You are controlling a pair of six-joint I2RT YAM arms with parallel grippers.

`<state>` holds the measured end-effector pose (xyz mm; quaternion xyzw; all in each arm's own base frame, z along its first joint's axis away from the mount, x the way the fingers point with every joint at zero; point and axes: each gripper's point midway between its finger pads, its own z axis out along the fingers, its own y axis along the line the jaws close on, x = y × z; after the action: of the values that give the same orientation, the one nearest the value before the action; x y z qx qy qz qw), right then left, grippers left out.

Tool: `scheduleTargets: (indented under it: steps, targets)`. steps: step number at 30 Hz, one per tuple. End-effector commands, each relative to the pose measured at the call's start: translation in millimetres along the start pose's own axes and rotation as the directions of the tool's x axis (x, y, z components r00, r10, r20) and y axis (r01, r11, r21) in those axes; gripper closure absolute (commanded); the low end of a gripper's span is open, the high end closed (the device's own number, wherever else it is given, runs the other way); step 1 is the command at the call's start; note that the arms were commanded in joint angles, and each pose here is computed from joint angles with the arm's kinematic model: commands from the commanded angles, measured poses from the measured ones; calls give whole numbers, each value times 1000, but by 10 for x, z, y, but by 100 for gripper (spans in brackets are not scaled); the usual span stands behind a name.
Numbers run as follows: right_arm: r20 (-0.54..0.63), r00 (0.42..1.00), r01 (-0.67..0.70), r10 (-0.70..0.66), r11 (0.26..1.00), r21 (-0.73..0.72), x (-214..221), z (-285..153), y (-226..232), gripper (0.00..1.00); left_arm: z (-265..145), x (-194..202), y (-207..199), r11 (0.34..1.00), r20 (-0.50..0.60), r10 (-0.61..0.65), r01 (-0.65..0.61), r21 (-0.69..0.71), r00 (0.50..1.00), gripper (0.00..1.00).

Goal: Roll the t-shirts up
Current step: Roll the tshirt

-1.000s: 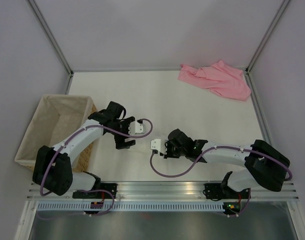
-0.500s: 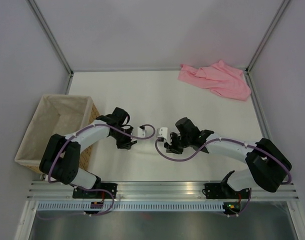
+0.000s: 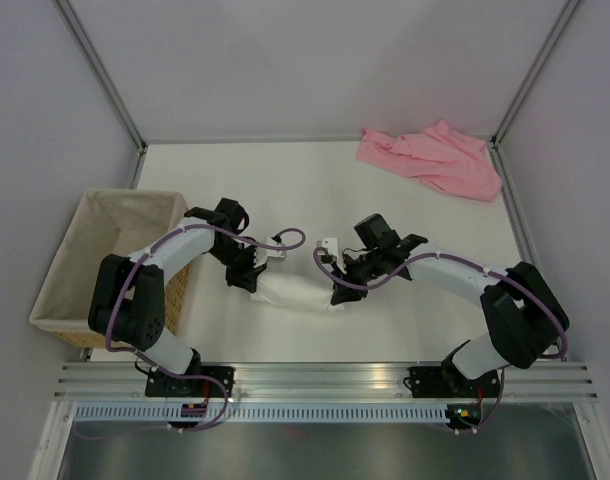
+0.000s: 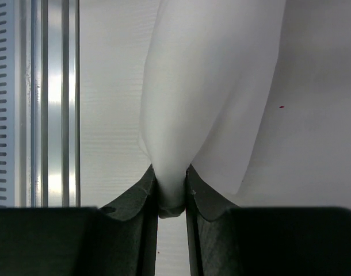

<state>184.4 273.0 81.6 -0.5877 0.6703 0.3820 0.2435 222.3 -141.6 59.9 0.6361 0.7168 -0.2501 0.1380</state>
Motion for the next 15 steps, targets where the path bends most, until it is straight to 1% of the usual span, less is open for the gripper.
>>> scheduleTargets:
  steps: [1, 2, 4, 8, 9, 10, 12, 13, 15]
  targets:
    - [-67, 995, -87, 79, 987, -134, 153, 74, 104, 89, 9, 46, -150, 994, 3, 14, -14, 104, 1000, 98]
    - [-107, 989, -117, 102, 983, -144, 235, 76, 121, 89, 17, 47, -146, 994, 0, 10, -10, 106, 1000, 98]
    - [-135, 984, -134, 113, 979, -152, 296, 112, 85, 89, 50, 117, -131, 994, -25, 8, -5, 110, 1000, 96]
    - [-127, 982, -157, 137, 973, -169, 283, 95, 72, 88, 120, 224, -138, 993, -53, 11, -4, 120, 999, 91]
    - [-113, 984, -160, 140, 968, -196, 255, 85, 102, 87, 127, 233, -147, 993, -54, 9, -2, 122, 998, 90]
    - [-104, 983, -173, 154, 965, -200, 256, 69, 51, 86, 140, 227, -142, 993, -47, 11, -5, 122, 999, 87]
    - [-102, 976, -210, 191, 951, -227, 250, 67, 42, 85, 159, 236, -130, 992, -47, 15, -9, 123, 999, 82]
    - [-106, 974, -222, 203, 946, -234, 251, 85, -39, 85, 169, 251, -124, 992, -52, 17, -11, 124, 998, 82]
    - [-150, 951, -301, 270, 917, -262, 343, 106, -30, 86, 176, 263, -86, 993, -59, 29, -22, 117, 998, 82]
